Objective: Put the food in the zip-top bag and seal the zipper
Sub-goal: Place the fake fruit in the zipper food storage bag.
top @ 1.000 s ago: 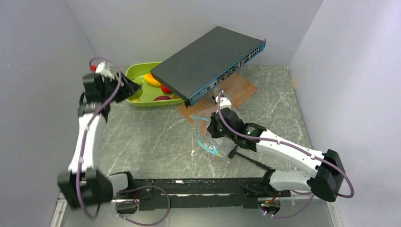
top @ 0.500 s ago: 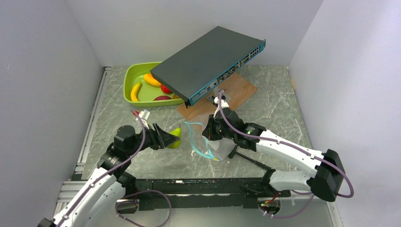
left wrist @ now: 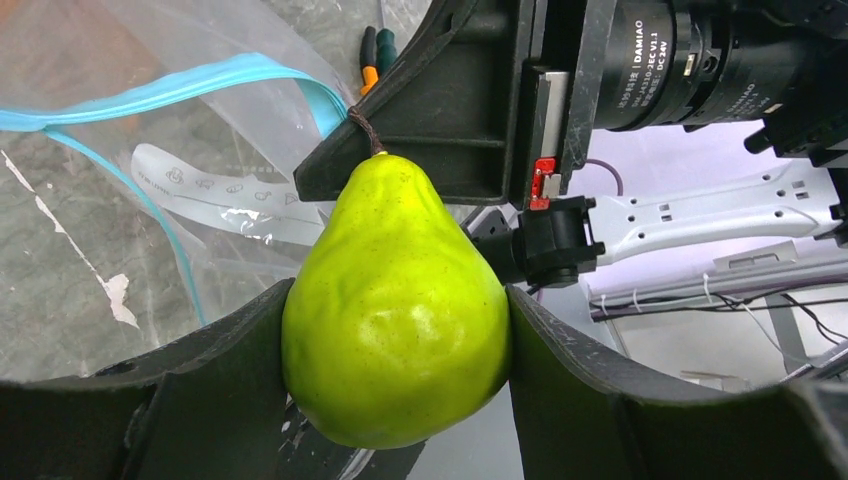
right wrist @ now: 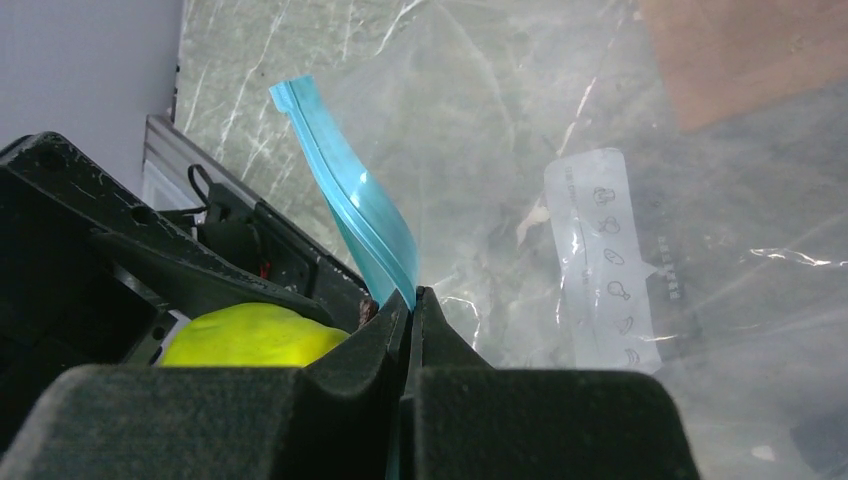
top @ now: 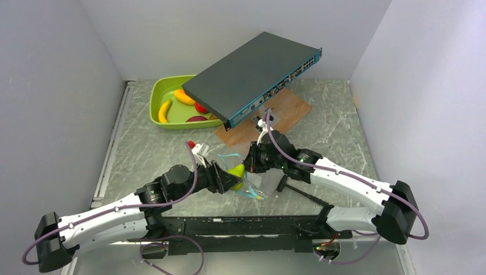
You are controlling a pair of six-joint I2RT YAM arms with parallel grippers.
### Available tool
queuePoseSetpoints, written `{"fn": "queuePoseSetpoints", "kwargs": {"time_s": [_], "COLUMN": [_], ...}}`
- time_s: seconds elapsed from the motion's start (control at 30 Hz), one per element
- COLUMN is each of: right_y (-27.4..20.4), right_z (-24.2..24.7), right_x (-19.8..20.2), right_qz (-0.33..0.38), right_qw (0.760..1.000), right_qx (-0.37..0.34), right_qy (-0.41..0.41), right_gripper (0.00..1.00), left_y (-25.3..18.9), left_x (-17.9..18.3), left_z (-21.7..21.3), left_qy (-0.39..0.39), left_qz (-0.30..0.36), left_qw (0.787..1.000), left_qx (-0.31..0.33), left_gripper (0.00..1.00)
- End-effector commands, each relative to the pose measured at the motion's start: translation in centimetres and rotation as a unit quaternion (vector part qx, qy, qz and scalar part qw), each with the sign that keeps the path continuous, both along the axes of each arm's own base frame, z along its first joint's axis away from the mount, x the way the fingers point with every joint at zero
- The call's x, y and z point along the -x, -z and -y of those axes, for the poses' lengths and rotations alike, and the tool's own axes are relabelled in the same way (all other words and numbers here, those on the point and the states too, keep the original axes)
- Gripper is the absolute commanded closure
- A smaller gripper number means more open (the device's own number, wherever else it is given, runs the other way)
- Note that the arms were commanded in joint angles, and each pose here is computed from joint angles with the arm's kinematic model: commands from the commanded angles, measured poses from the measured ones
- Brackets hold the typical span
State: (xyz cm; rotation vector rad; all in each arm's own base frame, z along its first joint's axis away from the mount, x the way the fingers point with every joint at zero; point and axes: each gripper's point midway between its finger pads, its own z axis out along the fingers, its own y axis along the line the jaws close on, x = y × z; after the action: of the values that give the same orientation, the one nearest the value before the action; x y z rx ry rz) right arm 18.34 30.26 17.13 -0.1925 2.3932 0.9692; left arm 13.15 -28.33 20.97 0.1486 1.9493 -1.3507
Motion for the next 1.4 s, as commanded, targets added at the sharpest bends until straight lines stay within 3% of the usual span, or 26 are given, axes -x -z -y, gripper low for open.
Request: {"fn": "queuePoseSetpoints", "kwargs": {"time_s": [0.0,0.23,0.5,0.67,0.73,0.83,0.93,1.03,1.37], "right_y": [-3.0,-4.1,-4.7,-5.5,-5.4,-5.2,-5.3,-5.6,-4.9], "right_z": [-0.9,-0.5,-1.0,-1.1,-1.1,-1.1,-1.1,-1.0,-0.4], "right_x": [0.3,0.6,0.9,1.4,1.5,1.5,1.6,1.4,0.8], "right_qz": [0.009,0.014,0.017,0.024,0.024,0.021,0.018,0.026,0.036], "right_qw": [0.999,0.998,0.996,0.993,0.993,0.994,0.993,0.993,0.995], "right_qx": [-0.052,-0.066,-0.086,-0.107,-0.109,-0.108,-0.111,-0.109,-0.091], "right_qy": [-0.007,-0.003,-0.018,-0.03,-0.032,-0.029,-0.03,-0.025,-0.009], "right_gripper": [1.0,1.0,1.0,1.0,1.0,1.0,1.0,1.0,1.0], "left_y": [-1.5,-0.1,-0.5,-0.1,-0.4,-0.9,-1.2,-1.0,-1.9], "left_x": [-1.2,-1.4,-1.3,-2.4,-2.6,-2.6,-2.4,-2.3,-1.5], "left_z": [0.3,-0.8,0.4,-0.2,-0.5,-0.5,-0.4,-0.9,-2.4], "left_qy": [-0.049,-0.084,-0.073,-0.112,-0.122,-0.122,-0.115,-0.121,-0.113], "left_qz": [0.022,0.008,-0.004,-0.025,-0.029,-0.031,-0.029,-0.035,-0.014], "left_qw": [0.998,0.996,0.996,0.993,0.992,0.992,0.993,0.992,0.993], "left_qx": [0.027,0.034,0.043,0.016,0.013,0.013,0.022,0.02,0.013], "left_gripper": [1.0,0.99,0.8,0.77,0.64,0.34,0.22,0.03,0.0]}}
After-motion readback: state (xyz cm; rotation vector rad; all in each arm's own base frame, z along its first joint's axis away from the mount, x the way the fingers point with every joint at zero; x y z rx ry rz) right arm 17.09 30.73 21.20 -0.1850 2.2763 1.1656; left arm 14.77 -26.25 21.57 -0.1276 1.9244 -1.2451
